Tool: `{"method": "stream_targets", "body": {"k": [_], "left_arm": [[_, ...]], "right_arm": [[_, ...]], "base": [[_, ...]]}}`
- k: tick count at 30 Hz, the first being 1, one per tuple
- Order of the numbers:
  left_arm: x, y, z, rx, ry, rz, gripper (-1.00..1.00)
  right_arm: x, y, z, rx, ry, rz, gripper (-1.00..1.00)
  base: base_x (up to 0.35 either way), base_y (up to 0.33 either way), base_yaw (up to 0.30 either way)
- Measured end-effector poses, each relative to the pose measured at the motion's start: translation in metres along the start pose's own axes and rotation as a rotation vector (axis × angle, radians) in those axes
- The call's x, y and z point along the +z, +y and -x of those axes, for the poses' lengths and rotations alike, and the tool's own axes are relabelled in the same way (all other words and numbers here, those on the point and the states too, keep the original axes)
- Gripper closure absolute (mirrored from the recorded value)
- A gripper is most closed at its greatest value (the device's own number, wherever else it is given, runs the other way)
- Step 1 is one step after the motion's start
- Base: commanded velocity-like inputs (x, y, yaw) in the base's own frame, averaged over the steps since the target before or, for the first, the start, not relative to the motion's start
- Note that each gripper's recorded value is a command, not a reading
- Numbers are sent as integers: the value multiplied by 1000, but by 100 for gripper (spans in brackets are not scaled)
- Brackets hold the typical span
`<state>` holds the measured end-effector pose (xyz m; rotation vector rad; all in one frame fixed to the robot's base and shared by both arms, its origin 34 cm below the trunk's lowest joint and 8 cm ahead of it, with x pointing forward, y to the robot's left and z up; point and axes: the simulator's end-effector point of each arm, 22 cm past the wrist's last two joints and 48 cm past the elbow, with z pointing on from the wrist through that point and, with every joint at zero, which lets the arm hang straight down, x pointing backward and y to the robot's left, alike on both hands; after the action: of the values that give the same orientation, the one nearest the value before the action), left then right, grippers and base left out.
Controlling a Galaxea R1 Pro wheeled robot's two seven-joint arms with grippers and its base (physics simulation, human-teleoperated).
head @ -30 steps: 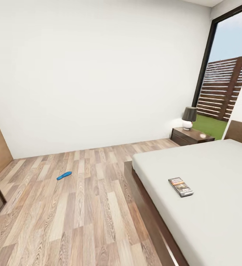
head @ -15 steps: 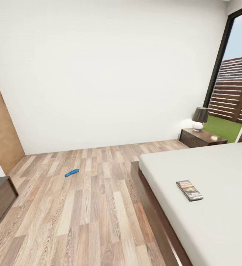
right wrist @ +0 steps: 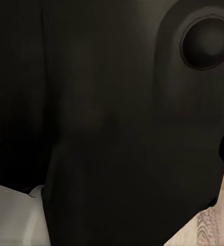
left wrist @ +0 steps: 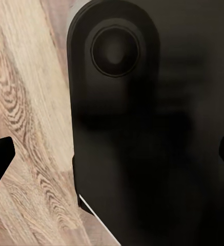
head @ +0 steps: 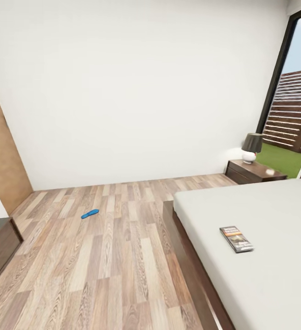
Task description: In the bedroom, move the book from the bed onto either nightstand, and place the two sandals side by side next to the bed.
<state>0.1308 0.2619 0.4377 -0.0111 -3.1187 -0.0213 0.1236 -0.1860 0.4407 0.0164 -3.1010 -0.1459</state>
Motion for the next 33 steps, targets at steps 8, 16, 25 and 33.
{"method": "stream_targets", "body": {"k": [8, 16, 25, 33], "left_arm": [[0, 0, -2, 0, 5, -1, -100], [0, 0, -2, -1, 6, 0, -100], [0, 0, -4, 0, 9, 0, -100], [0, 0, -4, 0, 11, 0, -100]], "right_arm": [[0, 0, -2, 1, 6, 0, -100], [0, -1, -3, 1, 7, -1, -100], [0, 0, -4, 1, 10, 0, -100], [0, -1, -4, 1, 11, -1, -100]], "base": [[5, -121, 117], [1, -47, 37], [0, -11, 103], [0, -3, 56]]}}
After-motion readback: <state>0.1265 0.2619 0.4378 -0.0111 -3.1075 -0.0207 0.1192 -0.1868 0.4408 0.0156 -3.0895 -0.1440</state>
